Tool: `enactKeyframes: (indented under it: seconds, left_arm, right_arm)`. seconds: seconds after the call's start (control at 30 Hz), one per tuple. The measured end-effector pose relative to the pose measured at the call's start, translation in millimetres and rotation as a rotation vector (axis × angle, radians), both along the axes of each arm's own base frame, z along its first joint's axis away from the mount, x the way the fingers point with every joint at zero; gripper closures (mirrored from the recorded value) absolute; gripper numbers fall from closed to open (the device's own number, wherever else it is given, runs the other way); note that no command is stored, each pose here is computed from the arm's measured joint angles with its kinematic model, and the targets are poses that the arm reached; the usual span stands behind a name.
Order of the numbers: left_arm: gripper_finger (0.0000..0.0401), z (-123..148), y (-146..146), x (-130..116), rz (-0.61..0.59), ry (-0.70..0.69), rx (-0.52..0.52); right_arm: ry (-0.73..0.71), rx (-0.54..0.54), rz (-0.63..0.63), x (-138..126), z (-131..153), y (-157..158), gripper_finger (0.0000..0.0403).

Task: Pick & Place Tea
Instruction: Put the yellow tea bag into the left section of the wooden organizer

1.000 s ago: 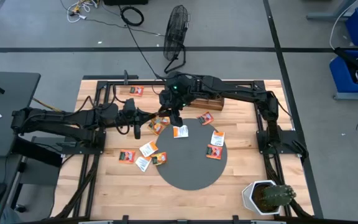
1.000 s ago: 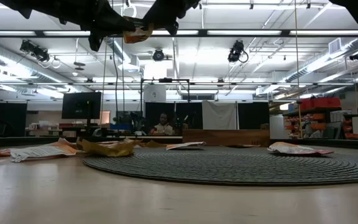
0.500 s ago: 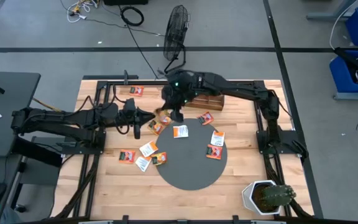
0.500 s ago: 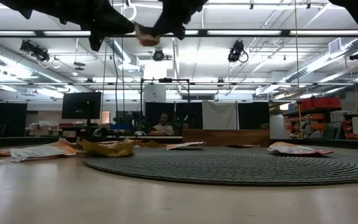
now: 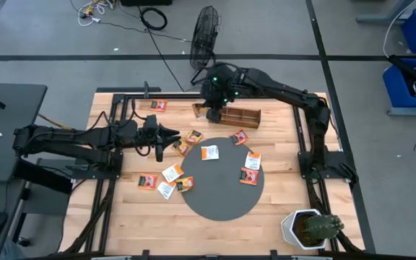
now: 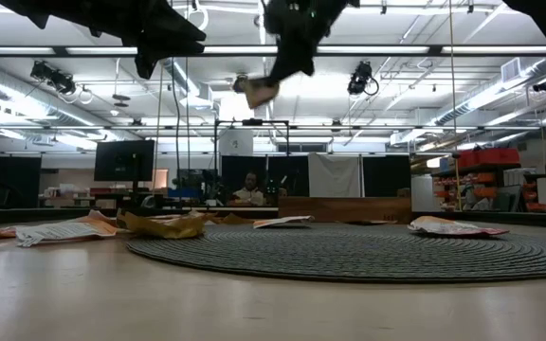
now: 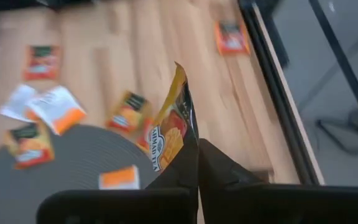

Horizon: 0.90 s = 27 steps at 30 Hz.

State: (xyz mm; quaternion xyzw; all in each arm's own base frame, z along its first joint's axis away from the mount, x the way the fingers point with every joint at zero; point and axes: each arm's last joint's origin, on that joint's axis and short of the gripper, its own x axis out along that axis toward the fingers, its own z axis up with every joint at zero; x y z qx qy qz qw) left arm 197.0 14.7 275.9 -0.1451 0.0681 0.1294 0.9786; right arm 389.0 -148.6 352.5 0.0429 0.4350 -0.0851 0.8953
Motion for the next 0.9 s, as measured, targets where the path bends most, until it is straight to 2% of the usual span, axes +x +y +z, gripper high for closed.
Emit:
enactKeyframes:
  seconds: [0.17,0.33,0.47,0.67,0.9]
  left_arm:
    - [0.0298,0,0,0,0.000,0.004,-0.005]
    - [0.0298,0,-1,0,0.003,-0.003,-0.032]
    - [0.0298,0,-3,0,-0.005,-0.006,-0.048]
    - [0.0298,0,-5,0,-0.015,-0.006,-0.048]
    - [0.0298,0,-5,0,-0.015,-0.014,-0.048]
  right_arm:
    - [0.087,0.043,-0.129,-9,-45,-27,0.0403]
    - [0.114,0.060,-0.165,-16,-78,-41,0.0403]
    - [0.052,0.049,-0.213,-29,-79,-52,0.0403]
    - [-0.055,0.038,-0.277,-63,-82,-63,0.0403]
    - [-0.063,0.022,-0.277,-78,-107,-66,0.0403]
